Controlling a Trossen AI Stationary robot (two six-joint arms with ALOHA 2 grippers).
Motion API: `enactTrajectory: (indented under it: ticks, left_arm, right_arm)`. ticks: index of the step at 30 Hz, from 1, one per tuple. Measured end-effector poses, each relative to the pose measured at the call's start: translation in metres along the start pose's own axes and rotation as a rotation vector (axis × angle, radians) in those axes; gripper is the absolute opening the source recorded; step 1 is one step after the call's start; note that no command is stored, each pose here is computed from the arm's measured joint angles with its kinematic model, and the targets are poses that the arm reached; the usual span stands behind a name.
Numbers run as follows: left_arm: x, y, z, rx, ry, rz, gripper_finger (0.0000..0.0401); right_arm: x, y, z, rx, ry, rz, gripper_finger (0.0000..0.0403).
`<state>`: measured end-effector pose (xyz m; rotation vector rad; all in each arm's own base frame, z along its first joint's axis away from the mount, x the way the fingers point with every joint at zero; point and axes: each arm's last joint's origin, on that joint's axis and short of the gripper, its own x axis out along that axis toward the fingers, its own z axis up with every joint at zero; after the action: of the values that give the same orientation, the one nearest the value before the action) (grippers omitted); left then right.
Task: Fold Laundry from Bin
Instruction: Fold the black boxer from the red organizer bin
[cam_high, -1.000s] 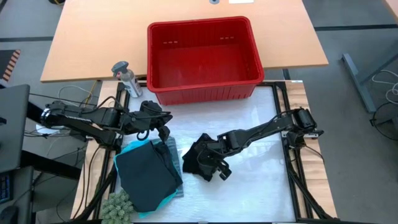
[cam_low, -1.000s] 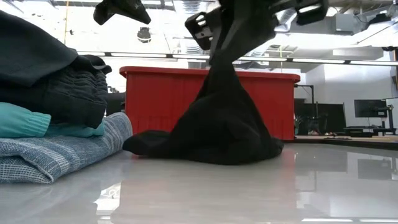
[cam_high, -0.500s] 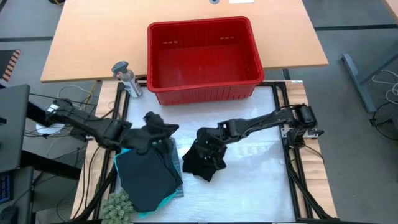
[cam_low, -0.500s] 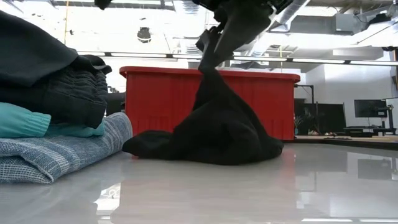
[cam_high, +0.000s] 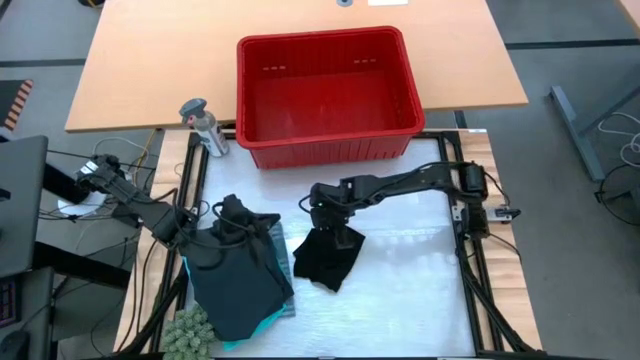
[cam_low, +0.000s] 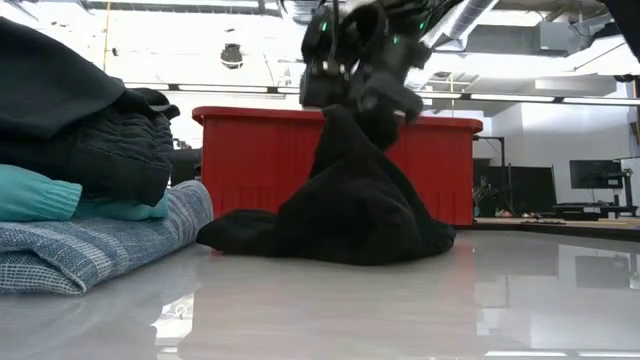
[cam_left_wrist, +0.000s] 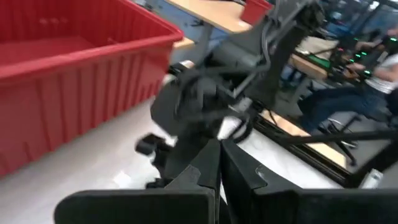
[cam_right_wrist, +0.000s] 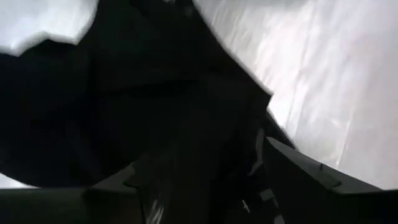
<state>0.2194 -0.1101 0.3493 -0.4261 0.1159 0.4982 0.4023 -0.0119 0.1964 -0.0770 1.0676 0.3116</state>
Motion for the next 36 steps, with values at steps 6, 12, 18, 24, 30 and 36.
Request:
enactTrajectory:
  ticks: [6,12,18,24,30,36]
  left_arm:
    - [0.002,0.004,0.003,-0.008,-0.073,0.093,0.0]
    - [0.008,0.009,0.005,-0.002,-0.088,0.134,0.0]
    - [0.012,0.012,0.005,-0.004,-0.086,0.161,0.0]
    - [0.017,0.013,0.001,0.009,-0.072,0.178,0.0]
    - [0.022,0.01,-0.007,0.03,-0.058,0.186,0.0]
    - [0.024,0.008,-0.009,0.017,-0.048,0.172,0.0]
  right_arm:
    - [0.019,-0.008,-0.01,-0.087,0.063,0.041,0.026]
    - [0.018,-0.014,-0.009,-0.144,0.038,0.032,0.026]
    - [0.018,-0.014,-0.008,-0.156,0.014,0.051,0.026]
    - [0.019,-0.011,-0.006,-0.156,0.002,0.062,0.026]
    - [0.02,-0.006,0.003,-0.186,-0.07,0.056,0.0253]
    - [0.02,-0.007,0.006,-0.156,-0.102,0.045,0.0204]
